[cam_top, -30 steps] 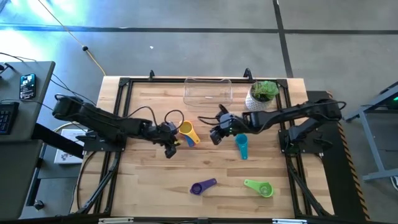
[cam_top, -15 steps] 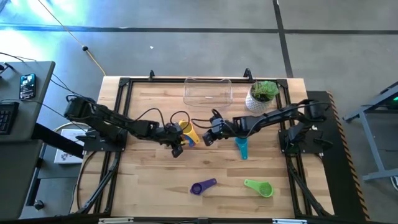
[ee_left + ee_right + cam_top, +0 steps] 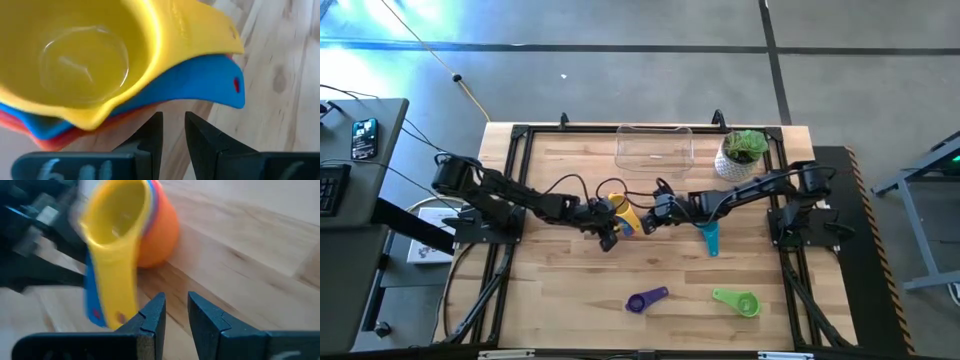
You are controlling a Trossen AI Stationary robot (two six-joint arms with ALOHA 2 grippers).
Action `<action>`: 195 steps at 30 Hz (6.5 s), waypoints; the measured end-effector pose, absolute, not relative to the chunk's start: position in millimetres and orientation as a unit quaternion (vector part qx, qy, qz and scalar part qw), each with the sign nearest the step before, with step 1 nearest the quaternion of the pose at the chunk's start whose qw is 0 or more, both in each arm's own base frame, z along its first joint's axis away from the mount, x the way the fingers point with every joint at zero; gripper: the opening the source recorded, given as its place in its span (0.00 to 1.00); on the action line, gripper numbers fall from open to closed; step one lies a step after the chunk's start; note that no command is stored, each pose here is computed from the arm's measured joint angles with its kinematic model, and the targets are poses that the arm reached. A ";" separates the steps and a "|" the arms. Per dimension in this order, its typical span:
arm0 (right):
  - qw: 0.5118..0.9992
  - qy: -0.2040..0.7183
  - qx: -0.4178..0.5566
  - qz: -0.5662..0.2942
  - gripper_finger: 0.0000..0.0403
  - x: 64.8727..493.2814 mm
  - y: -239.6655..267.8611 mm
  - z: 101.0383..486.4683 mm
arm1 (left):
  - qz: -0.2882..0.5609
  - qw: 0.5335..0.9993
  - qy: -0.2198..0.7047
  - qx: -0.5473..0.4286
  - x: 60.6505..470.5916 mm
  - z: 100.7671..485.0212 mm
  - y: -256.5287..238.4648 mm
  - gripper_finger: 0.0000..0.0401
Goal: Nest measuring cups in basket
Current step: Stack the yellow measuring cup on the top of the blue measuring cup, then stack the green measuring cup on the top of the yellow measuring cup
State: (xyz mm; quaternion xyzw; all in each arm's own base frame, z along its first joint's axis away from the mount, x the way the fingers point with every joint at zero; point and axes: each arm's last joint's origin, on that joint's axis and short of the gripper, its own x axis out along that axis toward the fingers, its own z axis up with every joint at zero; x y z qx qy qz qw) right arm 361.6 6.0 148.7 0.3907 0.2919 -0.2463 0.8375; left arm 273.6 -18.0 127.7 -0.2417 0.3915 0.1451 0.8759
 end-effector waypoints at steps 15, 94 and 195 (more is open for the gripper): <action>0.832 0.269 0.437 -0.212 0.17 372.6 9.1 138.5 | 0.154 0.881 0.369 -0.251 276.5 131.2 -8.7 0.18; 0.502 0.535 0.603 -0.314 0.17 187.1 220.3 217.3 | 0.053 0.954 0.248 -0.159 206.7 245.1 -6.5 0.18; 0.759 0.650 -0.033 0.014 0.01 351.1 87.2 172.5 | 0.121 0.893 0.232 -0.365 205.9 243.6 -5.9 0.18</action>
